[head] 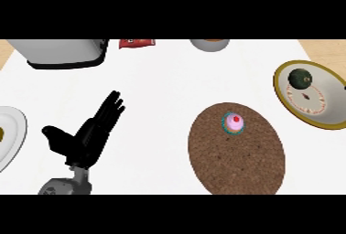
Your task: Pick the squash from the placemat and place it in the bowl
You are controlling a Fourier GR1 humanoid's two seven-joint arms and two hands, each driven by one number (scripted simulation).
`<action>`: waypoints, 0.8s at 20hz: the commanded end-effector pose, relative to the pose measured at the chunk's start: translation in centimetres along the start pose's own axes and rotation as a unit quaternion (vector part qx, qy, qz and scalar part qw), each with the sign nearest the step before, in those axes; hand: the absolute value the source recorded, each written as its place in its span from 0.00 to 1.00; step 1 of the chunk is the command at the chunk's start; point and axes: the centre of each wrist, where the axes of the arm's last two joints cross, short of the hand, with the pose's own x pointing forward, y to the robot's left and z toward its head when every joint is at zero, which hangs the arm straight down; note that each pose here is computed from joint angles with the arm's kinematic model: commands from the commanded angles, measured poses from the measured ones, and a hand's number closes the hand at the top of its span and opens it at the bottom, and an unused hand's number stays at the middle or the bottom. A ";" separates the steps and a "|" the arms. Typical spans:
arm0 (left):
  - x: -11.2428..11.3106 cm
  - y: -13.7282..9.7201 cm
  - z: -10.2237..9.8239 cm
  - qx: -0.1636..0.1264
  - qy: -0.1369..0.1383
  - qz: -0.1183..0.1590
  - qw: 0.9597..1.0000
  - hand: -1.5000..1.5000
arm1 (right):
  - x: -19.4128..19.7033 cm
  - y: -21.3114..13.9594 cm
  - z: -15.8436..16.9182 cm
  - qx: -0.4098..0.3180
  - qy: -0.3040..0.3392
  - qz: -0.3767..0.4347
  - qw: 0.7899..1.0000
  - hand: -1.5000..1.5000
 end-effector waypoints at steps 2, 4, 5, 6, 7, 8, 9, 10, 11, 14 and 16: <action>-0.1 1.9 1.1 0.023 0.003 -0.004 1.000 0.50 | -0.3 -3.6 5.8 0.014 -0.040 -0.021 0.999 0.00; -0.2 1.5 1.0 0.026 0.004 0.002 1.000 0.50 | -0.3 -4.3 8.8 0.020 -0.044 -0.030 0.998 0.00; -0.8 1.8 1.0 0.033 0.003 -0.003 0.999 0.50 | 0.1 -5.2 9.9 0.023 -0.057 -0.030 0.998 0.00; -0.2 2.0 0.9 0.029 0.005 0.005 1.000 0.50 | -0.1 -5.7 11.9 0.029 -0.049 -0.037 0.998 1.00; -1.0 1.9 1.5 0.027 0.006 0.000 1.000 0.50 | 0.1 -6.7 13.8 0.026 -0.046 -0.019 0.998 1.00; -0.3 1.4 1.2 0.032 -0.002 0.009 0.999 0.50 | 0.0 -7.5 15.6 0.038 -0.054 -0.018 0.998 1.00; -0.5 2.5 1.4 0.042 0.002 0.001 0.999 0.50 | -0.1 -8.1 18.1 0.037 -0.044 -0.018 0.998 1.00; -0.1 2.1 1.7 0.035 -0.001 0.003 0.999 0.50 | 0.5 -9.3 19.8 0.035 -0.040 -0.014 0.998 1.00; -0.2 1.5 0.9 0.037 -0.001 0.001 0.999 0.50 | 0.4 -10.4 21.4 0.050 -0.030 -0.019 0.998 1.00; 0.2 2.0 1.0 0.040 -0.010 0.002 0.999 0.50 | 1.0 -14.3 26.1 0.062 -0.009 -0.009 0.998 1.00; 0.2 2.6 1.4 0.035 -0.006 0.003 0.999 0.50 | 1.1 -15.6 29.4 0.104 0.021 -0.022 0.994 1.00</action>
